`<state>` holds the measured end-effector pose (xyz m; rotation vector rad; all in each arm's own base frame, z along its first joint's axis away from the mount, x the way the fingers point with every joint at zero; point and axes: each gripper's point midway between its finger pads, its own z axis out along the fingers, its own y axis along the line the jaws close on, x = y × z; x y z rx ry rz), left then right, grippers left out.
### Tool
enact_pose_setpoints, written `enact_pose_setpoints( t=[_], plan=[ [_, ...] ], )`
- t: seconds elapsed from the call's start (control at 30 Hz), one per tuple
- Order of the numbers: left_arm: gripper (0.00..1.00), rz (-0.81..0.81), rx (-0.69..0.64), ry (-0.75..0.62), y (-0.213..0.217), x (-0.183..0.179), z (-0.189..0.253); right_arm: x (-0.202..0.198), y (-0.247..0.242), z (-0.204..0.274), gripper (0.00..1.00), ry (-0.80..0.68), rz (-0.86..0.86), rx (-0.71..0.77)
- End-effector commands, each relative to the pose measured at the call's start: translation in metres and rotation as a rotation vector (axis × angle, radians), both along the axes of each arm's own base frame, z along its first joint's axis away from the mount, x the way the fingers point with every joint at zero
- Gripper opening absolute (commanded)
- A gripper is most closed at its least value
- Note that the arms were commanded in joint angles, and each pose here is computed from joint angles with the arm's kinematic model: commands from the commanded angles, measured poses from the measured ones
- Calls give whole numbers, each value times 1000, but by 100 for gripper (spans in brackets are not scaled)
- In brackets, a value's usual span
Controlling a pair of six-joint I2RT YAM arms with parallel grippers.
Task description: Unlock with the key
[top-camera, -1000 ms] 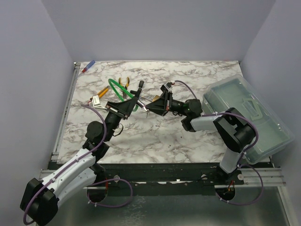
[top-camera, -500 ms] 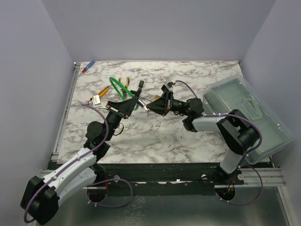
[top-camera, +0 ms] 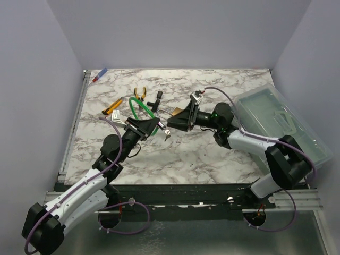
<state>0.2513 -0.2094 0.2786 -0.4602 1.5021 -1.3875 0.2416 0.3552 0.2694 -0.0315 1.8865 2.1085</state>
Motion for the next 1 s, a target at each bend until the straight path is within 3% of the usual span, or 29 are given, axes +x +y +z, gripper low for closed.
enact_pose_setpoints(
  t=[0.0, 0.23, 0.4, 0.6, 0.97],
  plan=[
    [0, 23, 3, 14, 3, 2, 12, 4, -9, -13, 60, -181, -48, -245],
    [0, -4, 28, 91, -6, 7, -6, 8, -37, -32, 69, -380, -87, -558],
    [0, -26, 32, 133, -13, 10, -15, 4, -45, -45, 69, -445, -66, -669],
    [0, -65, 53, 195, -25, 14, -32, 0, -29, -58, 69, -490, -47, -757],
    [0, -111, 75, 247, -35, 14, -47, -4, -8, -74, 65, -512, -13, -791]
  ],
)
